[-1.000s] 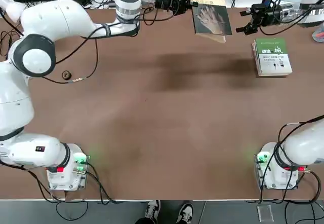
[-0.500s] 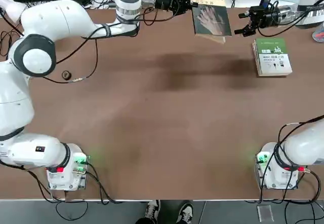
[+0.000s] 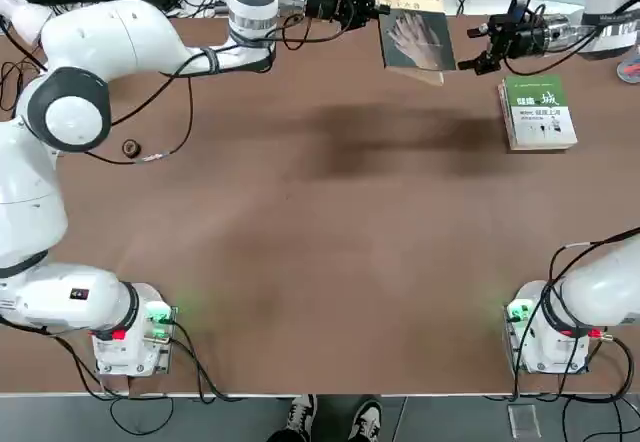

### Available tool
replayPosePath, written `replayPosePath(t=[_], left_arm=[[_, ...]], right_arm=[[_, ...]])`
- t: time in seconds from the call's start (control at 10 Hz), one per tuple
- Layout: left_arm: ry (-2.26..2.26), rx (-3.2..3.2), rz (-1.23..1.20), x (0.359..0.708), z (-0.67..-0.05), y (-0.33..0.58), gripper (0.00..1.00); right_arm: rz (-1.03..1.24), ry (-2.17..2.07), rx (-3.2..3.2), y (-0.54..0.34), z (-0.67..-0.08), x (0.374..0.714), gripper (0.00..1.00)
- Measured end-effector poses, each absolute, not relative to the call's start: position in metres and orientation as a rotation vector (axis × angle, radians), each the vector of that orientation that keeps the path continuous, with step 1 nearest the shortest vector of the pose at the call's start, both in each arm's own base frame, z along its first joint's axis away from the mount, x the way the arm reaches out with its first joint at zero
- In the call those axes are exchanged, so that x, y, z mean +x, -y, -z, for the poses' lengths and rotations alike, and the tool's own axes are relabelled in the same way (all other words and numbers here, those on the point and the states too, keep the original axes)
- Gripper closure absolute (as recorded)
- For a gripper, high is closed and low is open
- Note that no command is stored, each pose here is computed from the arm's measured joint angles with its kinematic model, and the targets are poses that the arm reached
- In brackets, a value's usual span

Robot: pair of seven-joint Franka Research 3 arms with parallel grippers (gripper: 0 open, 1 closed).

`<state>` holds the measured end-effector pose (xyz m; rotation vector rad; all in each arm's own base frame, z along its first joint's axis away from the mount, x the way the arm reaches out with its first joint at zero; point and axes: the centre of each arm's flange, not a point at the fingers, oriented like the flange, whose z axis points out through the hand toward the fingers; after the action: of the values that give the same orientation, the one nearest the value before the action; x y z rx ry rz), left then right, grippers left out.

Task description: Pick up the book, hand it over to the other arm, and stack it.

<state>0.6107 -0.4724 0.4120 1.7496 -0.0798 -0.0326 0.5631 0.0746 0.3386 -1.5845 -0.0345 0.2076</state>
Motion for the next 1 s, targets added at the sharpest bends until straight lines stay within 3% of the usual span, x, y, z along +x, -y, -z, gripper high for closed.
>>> replayPosePath(t=[1.0], left_arm=[[0.081,1.762,0.015,0.605,-0.403,0.483,0.99]], right_arm=[[-0.166,0.085,-1.593,-0.093,-0.331,0.56,0.0]])
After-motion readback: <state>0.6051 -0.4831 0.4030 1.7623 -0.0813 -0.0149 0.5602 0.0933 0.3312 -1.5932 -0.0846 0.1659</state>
